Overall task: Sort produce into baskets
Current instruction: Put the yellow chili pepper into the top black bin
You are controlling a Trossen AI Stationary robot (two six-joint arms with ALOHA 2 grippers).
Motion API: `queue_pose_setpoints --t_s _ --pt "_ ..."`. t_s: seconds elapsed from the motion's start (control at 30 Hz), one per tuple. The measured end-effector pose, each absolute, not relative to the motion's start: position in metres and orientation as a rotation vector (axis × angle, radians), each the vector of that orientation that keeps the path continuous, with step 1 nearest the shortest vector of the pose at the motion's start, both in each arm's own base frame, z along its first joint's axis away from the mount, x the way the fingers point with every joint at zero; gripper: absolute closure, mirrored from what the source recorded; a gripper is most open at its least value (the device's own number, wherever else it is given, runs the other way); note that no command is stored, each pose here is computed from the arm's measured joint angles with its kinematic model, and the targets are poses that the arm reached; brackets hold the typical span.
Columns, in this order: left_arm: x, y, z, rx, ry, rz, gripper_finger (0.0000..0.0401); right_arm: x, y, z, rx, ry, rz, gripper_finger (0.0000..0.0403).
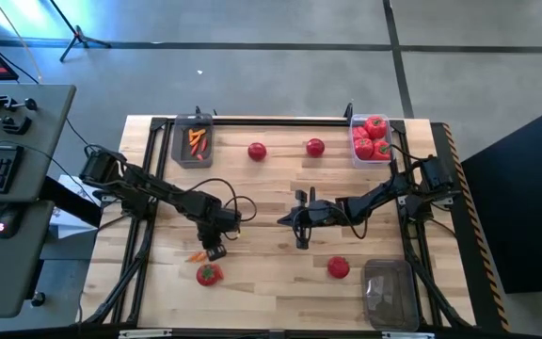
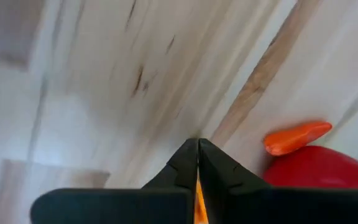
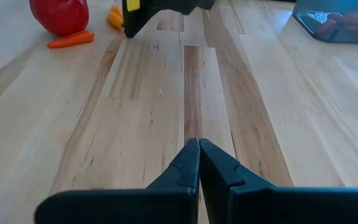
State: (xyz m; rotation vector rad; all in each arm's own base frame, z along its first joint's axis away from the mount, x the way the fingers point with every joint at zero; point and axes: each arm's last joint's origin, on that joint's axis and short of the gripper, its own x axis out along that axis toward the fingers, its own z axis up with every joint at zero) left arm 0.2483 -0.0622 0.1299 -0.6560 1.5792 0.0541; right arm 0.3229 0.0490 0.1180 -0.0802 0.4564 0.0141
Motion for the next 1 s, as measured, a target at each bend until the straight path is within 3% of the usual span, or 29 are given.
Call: queue_pose_setpoints --t_s 0.37,0.63,0.83,1.0 --pt "0.245 -0.078 0.184 -0.511 1.553 0.002 0.0401 0.322 0.049 0.117 -0.085 0.468 0.015 0.0403" --pt "0.209 -0.105 0.217 -0.443 1.429 0.157 0.0401 0.322 0.049 0.117 -0.100 0.470 0.018 0.0403" --pt "0.197 -0.123 0.220 -0.436 1.397 0.193 0.0395 0.322 0.049 0.117 -0.091 0.470 0.016 0.0403" --pt "0.194 -0.137 0.207 -0.200 1.397 0.149 0.0356 0.322 0.049 0.117 -0.090 0.470 0.016 0.0403"
